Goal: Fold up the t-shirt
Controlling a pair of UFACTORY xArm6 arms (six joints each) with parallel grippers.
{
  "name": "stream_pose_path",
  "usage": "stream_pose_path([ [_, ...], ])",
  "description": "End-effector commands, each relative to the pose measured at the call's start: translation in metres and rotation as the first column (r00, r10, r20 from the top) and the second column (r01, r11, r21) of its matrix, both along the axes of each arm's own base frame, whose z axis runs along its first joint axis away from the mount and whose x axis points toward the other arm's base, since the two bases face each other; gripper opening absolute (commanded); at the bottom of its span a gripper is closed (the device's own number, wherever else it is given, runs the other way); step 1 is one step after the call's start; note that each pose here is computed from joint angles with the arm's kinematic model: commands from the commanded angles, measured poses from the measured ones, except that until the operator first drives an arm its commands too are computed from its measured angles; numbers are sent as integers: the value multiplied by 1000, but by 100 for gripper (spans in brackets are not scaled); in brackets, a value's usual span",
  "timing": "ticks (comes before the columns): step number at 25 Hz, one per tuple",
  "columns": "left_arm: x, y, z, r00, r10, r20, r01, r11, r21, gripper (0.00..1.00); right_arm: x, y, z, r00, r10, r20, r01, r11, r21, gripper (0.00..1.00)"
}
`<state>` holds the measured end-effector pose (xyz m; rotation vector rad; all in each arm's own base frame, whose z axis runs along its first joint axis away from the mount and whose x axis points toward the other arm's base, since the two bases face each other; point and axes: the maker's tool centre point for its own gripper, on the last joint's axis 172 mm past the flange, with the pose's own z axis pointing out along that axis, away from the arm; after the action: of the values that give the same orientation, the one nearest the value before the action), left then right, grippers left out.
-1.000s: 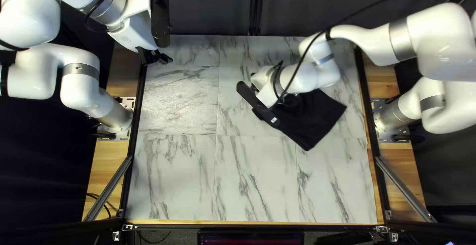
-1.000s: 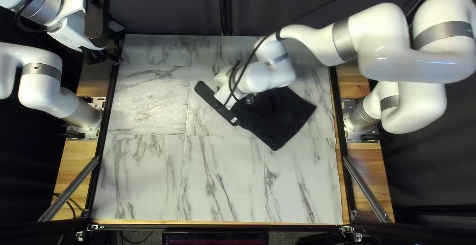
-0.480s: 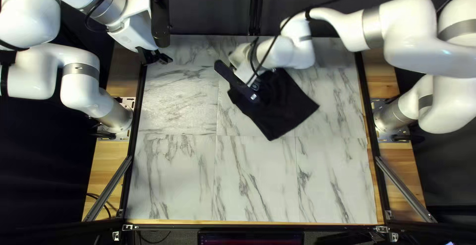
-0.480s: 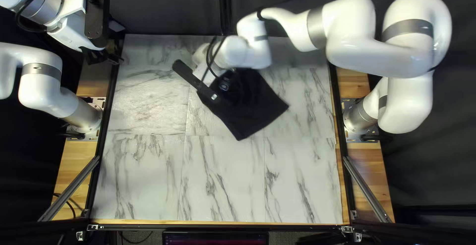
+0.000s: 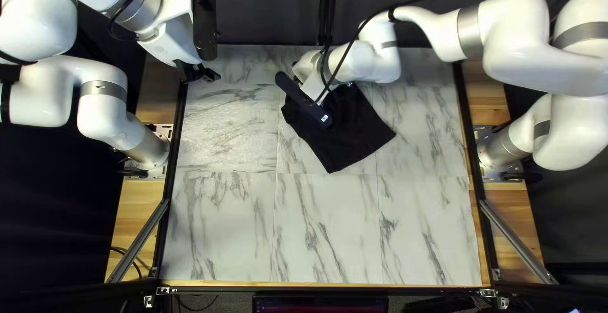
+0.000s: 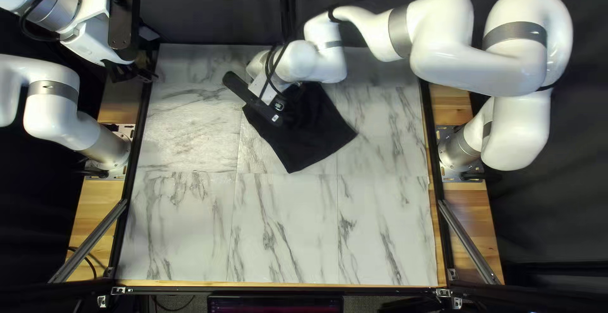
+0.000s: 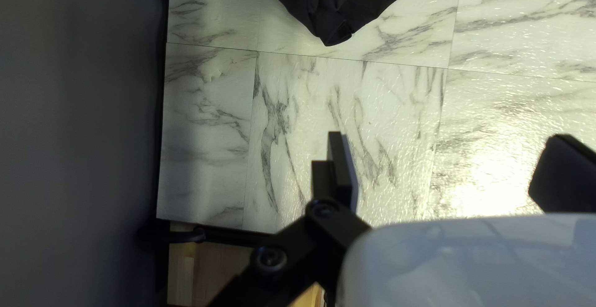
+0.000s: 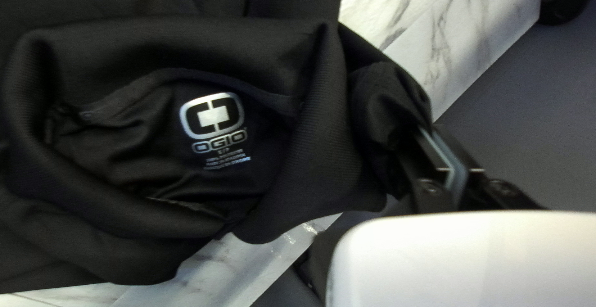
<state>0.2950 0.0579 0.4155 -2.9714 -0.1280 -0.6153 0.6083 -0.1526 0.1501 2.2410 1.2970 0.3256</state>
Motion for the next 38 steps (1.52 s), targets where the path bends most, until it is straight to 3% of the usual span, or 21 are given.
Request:
stream_pose_path([
  [1,0,0,0,1000,0,0,0,1000,0,100,-11,11,6,1000,4,-11,-4,1000,-3,100],
  [9,0,0,0,1000,0,0,0,1000,0,100,-52,35,16,999,-15,-38,14,1000,-25,100],
  [23,0,0,0,1000,0,0,0,1000,0,100,-139,81,-45,988,-125,-89,128,991,26,100],
  [30,0,0,0,1000,0,0,0,1000,0,100,-156,88,-68,981,-164,-100,170,983,63,100],
  [38,0,0,0,1000,0,0,0,1000,0,100,-167,81,-67,982,-167,-89,175,981,88,100],
])
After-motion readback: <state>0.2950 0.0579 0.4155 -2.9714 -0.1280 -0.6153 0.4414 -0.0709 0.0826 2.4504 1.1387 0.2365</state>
